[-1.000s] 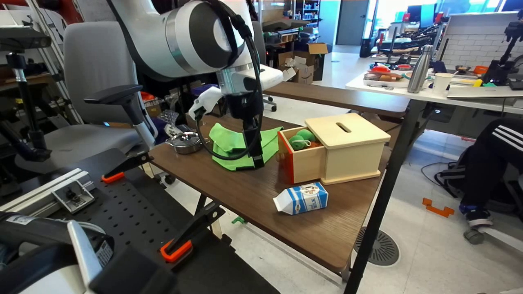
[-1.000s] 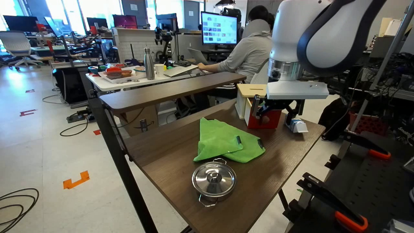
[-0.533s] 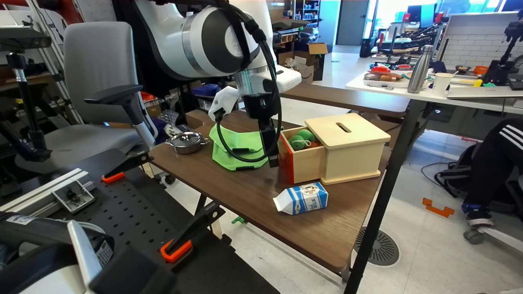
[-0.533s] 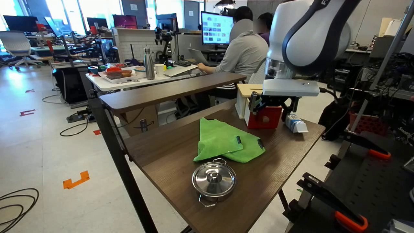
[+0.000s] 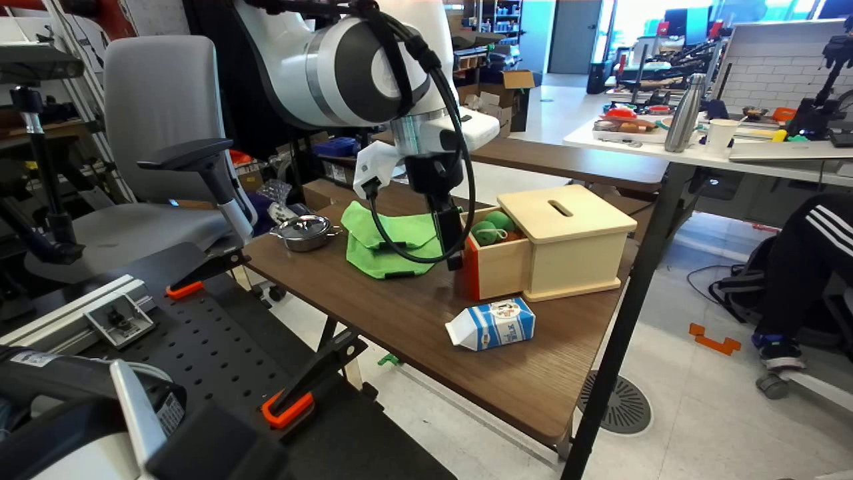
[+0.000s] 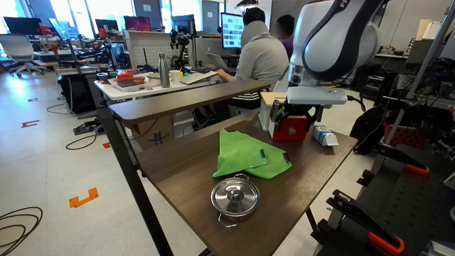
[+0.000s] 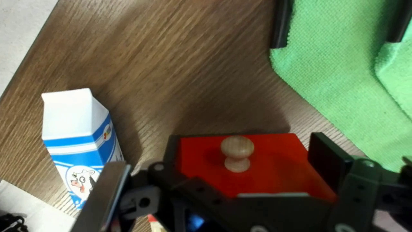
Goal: Close the drawer
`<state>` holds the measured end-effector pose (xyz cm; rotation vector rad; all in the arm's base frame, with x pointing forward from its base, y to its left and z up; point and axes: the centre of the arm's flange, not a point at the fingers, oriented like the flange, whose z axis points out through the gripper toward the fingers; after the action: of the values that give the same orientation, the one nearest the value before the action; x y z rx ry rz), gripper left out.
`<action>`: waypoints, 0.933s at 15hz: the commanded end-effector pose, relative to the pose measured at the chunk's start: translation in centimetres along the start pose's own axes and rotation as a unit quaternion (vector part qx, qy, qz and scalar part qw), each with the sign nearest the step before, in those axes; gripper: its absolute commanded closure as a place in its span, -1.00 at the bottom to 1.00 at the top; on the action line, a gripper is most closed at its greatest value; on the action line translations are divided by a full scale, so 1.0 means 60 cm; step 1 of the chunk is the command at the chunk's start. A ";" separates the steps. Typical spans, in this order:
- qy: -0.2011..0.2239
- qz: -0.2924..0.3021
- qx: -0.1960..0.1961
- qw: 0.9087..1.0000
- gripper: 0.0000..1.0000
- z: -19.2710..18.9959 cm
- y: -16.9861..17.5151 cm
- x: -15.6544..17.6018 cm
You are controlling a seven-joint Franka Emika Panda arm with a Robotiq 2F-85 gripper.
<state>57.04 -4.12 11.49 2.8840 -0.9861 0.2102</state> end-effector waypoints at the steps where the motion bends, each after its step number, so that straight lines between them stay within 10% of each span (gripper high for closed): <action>1: 0.006 -0.008 0.008 1.000 -1.00 0.007 -0.006 0.022; 14: 0.024 0.003 0.009 1.000 -1.00 0.006 0.008 0.082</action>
<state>59.08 -6.28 12.15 2.8891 -0.9751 0.2631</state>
